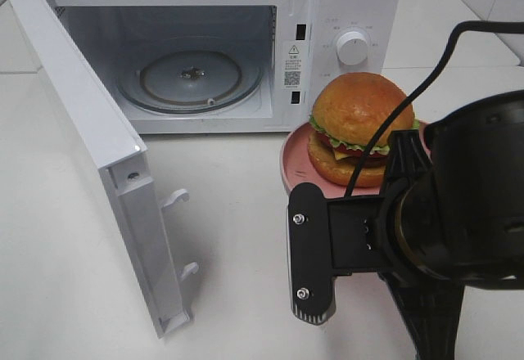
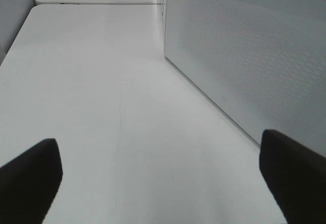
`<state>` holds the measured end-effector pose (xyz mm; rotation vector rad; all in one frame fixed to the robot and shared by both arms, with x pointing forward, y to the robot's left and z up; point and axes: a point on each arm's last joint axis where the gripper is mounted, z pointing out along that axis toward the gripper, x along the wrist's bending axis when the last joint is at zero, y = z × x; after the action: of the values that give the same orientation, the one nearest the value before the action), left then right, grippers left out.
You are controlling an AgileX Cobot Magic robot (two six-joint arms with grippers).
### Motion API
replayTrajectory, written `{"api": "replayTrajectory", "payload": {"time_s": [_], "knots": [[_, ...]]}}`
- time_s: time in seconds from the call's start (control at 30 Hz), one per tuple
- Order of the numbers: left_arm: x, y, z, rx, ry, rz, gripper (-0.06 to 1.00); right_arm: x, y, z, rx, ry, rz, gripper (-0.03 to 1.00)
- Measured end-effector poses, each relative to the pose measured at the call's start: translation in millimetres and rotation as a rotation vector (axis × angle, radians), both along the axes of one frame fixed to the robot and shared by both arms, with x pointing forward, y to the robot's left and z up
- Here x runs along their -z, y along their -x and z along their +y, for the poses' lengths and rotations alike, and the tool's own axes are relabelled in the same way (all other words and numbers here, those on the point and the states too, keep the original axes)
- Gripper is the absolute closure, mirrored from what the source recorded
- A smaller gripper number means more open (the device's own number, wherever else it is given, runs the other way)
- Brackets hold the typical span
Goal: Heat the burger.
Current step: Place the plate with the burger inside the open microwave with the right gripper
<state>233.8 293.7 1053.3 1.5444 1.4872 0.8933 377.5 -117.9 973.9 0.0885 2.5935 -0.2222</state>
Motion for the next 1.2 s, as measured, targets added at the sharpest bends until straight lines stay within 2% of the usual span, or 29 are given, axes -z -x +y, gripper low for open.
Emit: {"api": "replayTrajectory", "payload": {"time_s": [0.07,0.27,0.43,0.63,0.87,1.2], "knots": [[0.0,0.0,0.0,0.0,0.0,0.0,-0.05,-0.1,-1.4,3.0,-0.063,-0.002,-0.007,0.9],[0.0,0.0,0.0,0.0,0.0,0.0,-0.05,0.1,-1.7,5.3,-0.119,0.002,-0.002,0.9],[0.0,0.0,0.0,0.0,0.0,0.0,-0.05,1.5,-2.4,8.1,-0.252,0.036,-0.001,0.89],[0.0,0.0,0.0,0.0,0.0,0.0,-0.05,-0.1,-5.3,10.8,-0.332,0.057,-0.032,0.89],[0.0,0.0,0.0,0.0,0.0,0.0,-0.05,0.1,-6.7,14.9,-0.349,0.005,-0.038,0.89],[0.0,0.0,0.0,0.0,0.0,0.0,-0.05,0.9,-34.9,7.9,-0.489,-0.054,-0.024,0.89]]}}
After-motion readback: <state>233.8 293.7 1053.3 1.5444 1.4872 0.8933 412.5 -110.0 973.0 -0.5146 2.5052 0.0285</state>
